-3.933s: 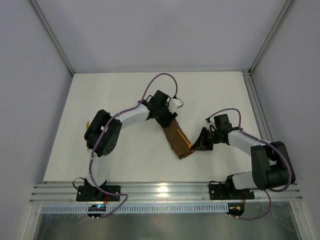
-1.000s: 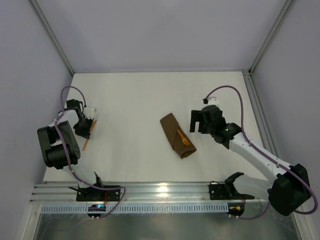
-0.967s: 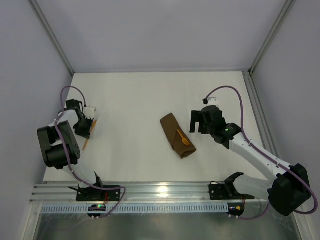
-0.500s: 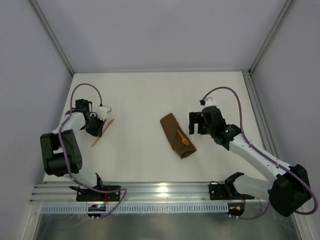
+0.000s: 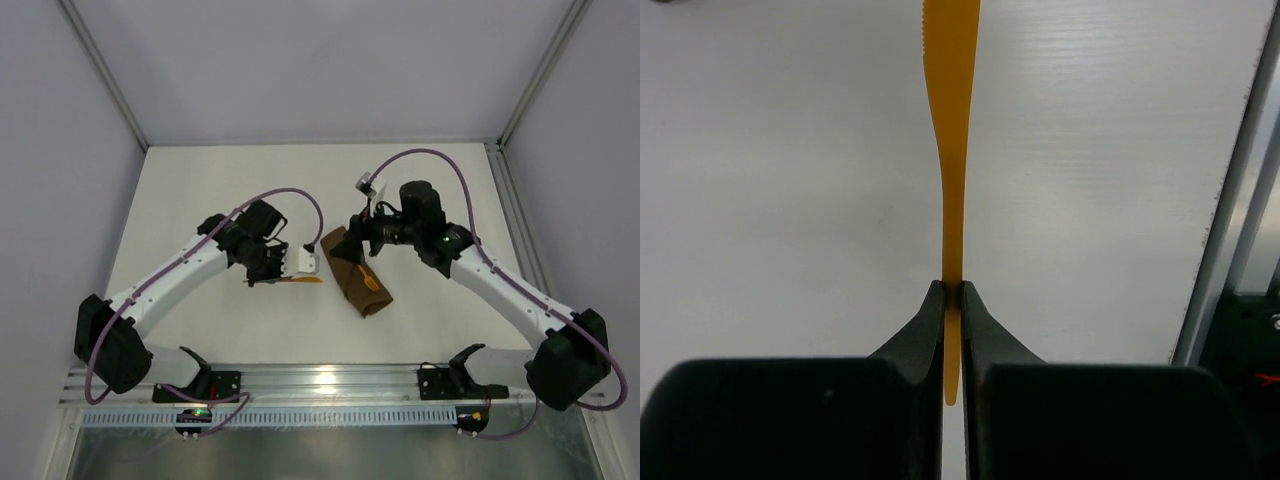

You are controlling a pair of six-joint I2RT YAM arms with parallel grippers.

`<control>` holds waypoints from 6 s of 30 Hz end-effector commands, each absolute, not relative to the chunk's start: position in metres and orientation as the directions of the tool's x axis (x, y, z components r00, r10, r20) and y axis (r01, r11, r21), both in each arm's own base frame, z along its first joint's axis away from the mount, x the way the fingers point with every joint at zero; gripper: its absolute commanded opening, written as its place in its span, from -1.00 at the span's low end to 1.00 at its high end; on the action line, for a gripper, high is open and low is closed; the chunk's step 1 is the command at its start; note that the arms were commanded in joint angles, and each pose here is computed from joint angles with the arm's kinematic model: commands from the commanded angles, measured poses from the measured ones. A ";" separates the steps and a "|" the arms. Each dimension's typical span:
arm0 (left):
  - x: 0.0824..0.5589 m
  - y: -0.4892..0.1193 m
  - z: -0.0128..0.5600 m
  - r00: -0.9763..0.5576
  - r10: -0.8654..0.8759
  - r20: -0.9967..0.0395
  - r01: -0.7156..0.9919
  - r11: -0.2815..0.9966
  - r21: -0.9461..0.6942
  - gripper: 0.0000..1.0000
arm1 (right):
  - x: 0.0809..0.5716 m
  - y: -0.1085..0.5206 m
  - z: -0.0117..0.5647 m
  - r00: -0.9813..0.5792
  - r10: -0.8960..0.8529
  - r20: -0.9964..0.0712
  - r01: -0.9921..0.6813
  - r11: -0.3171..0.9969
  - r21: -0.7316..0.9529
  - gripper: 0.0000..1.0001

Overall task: Fold the napkin into a case and place the utensils inside
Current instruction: Pass from the left arm to the right, then stuff the knife into the folded napkin.

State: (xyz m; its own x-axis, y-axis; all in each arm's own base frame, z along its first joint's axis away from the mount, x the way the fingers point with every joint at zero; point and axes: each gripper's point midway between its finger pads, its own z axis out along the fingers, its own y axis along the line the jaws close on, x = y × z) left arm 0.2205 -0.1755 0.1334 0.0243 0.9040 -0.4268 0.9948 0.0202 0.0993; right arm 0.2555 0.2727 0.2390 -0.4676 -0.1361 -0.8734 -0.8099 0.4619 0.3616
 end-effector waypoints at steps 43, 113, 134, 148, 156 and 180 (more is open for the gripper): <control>0.204 -0.247 0.197 0.172 0.843 -0.510 0.969 -0.049 0.244 0.03 | 0.155 0.303 0.150 -0.796 -0.305 -0.523 -0.605 0.375 0.703 -0.94; 0.353 -0.336 0.043 -0.427 0.698 -0.575 0.879 0.469 -0.084 -0.26 | 0.235 0.230 0.063 -0.942 0.183 -0.281 -0.099 0.649 0.754 -0.94; 0.352 -0.332 0.044 -0.418 0.708 -0.570 0.882 0.466 -0.068 -0.25 | 0.237 0.235 0.070 -0.906 0.066 -0.418 -0.199 0.806 0.558 0.06; 0.351 -0.329 0.045 -0.415 0.710 -0.569 0.882 0.467 -0.062 -0.25 | 0.218 0.215 0.075 -0.836 0.007 -0.549 -0.276 0.859 0.432 -0.65; 0.352 -0.327 0.042 -0.422 0.714 -0.558 0.879 0.474 -0.057 -0.26 | 0.197 0.214 0.040 -0.879 -0.049 -0.475 -0.265 0.878 0.399 -0.94; 0.357 -0.329 0.071 -0.399 0.707 -0.584 0.880 0.475 -0.027 -0.13 | 0.213 0.193 0.070 -0.811 -0.076 -0.581 -0.260 0.935 0.241 -0.77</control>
State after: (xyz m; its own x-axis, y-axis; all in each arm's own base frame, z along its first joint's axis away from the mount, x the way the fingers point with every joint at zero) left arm 0.3489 -0.3246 0.0355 -0.4440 0.7201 -0.5333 0.8721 0.4840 -0.0726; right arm 0.1965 0.2066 0.0389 -0.8602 -0.0703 -0.5050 -0.2662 0.9067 0.3271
